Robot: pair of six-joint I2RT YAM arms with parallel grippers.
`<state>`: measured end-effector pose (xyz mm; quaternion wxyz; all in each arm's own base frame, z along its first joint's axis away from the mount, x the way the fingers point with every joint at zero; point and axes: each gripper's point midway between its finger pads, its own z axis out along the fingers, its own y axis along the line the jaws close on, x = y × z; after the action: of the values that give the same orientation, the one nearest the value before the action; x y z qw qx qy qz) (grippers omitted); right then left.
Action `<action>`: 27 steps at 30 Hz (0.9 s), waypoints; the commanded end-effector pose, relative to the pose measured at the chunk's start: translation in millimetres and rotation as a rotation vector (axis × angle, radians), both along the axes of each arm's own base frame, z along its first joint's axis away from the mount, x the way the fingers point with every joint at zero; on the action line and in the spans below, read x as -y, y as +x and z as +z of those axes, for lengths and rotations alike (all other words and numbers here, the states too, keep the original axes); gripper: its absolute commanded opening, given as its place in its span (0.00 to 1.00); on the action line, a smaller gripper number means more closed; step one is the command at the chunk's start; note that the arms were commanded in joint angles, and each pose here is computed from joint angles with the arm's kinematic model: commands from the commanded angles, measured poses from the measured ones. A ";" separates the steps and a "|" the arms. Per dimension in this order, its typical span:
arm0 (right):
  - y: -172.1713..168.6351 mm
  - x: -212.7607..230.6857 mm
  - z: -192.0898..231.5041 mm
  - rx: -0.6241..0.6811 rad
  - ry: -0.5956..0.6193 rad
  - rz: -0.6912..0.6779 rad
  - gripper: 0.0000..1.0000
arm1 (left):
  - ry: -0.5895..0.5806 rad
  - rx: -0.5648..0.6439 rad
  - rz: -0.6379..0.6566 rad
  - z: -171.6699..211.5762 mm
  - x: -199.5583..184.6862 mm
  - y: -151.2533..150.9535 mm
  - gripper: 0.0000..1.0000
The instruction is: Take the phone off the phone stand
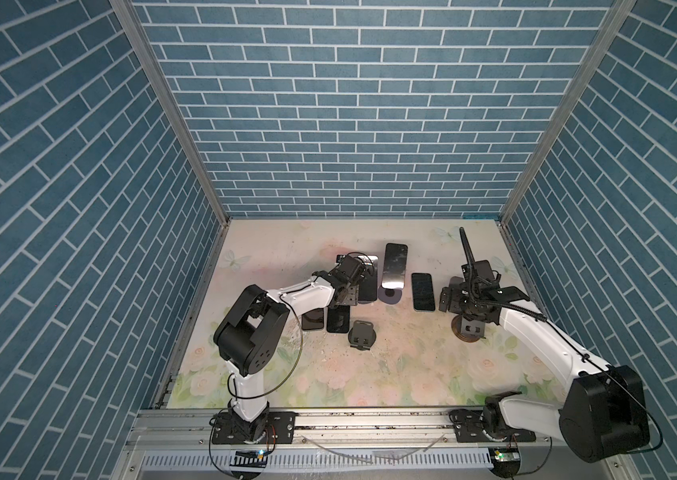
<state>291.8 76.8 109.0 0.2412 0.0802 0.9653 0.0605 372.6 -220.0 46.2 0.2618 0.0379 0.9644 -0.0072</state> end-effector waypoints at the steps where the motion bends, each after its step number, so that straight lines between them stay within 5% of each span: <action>1: -5.1 -1.4 3.8 -0.006 0.017 -0.007 0.99 | 0.003 0.004 -0.003 1.4 0.7 8.4 0.69; 27: -15.6 1.8 12.7 0.011 0.030 -0.022 0.99 | 0.031 -0.062 0.010 -16.9 -7.4 4.2 0.77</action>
<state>284.2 75.8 123.8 0.2554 0.0832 0.9606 0.0712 373.5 -215.4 29.7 0.2364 0.0366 0.9710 0.0013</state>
